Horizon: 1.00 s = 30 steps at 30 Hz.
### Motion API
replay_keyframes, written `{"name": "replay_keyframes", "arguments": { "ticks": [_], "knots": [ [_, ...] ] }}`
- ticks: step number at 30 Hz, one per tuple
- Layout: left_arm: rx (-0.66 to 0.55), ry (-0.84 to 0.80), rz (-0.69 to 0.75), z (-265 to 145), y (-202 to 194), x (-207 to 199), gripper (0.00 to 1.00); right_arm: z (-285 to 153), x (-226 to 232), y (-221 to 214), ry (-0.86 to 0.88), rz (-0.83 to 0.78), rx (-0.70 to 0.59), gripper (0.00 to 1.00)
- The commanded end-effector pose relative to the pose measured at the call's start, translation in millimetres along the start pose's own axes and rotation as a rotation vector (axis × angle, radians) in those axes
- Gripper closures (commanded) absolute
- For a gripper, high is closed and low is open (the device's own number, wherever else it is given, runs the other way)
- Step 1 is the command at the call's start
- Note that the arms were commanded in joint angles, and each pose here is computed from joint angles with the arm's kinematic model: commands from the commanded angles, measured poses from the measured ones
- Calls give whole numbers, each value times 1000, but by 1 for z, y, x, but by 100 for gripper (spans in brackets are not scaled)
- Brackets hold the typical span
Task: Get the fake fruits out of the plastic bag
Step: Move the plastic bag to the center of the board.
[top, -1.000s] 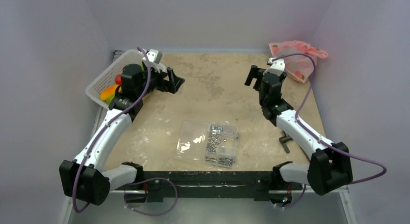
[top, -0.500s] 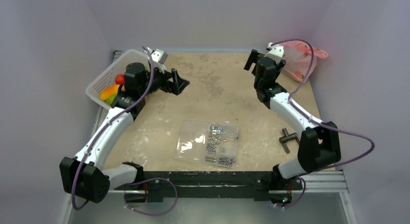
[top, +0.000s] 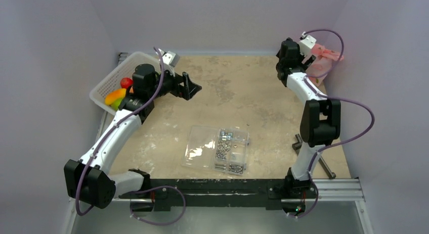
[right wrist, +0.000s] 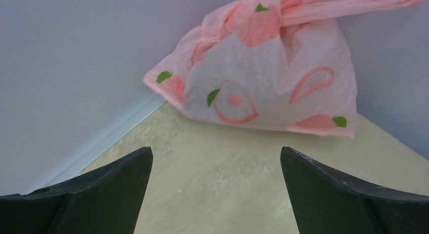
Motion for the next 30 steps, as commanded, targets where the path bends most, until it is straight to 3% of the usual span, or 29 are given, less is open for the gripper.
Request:
{"name": "replay_keyframes", "arguments": {
  "ticks": [1, 7, 13, 24, 27, 30],
  "knots": [
    [-27, -25, 52, 1, 16, -3, 2, 28, -11, 35, -98, 57, -94, 1],
    [-14, -33, 48, 3, 15, -3, 3, 62, -18, 34, -122, -69, -127, 1],
    [8, -61, 38, 6, 14, -6, 3, 98, -36, 28, -259, -166, -100, 1],
    [43, -91, -3, 15, 6, -5, 4, 136, -48, 17, -270, -166, -29, 1],
    [48, -83, 5, 16, 5, -4, 7, 140, -52, 13, -273, -143, -12, 6],
    [43, -71, 18, 13, 7, -4, 8, 142, -48, 7, -240, -129, 13, 20]
  ]
}}
Point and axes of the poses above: each gripper's point midway between its finger pads, its own z axis out along the fingers, its own x axis along the line the jaws close on, y = z × x, the point moved 4 cm from there along -z, back along the fingers, and after that the axes turned 7 degrees about z, right-handed, at the moved point
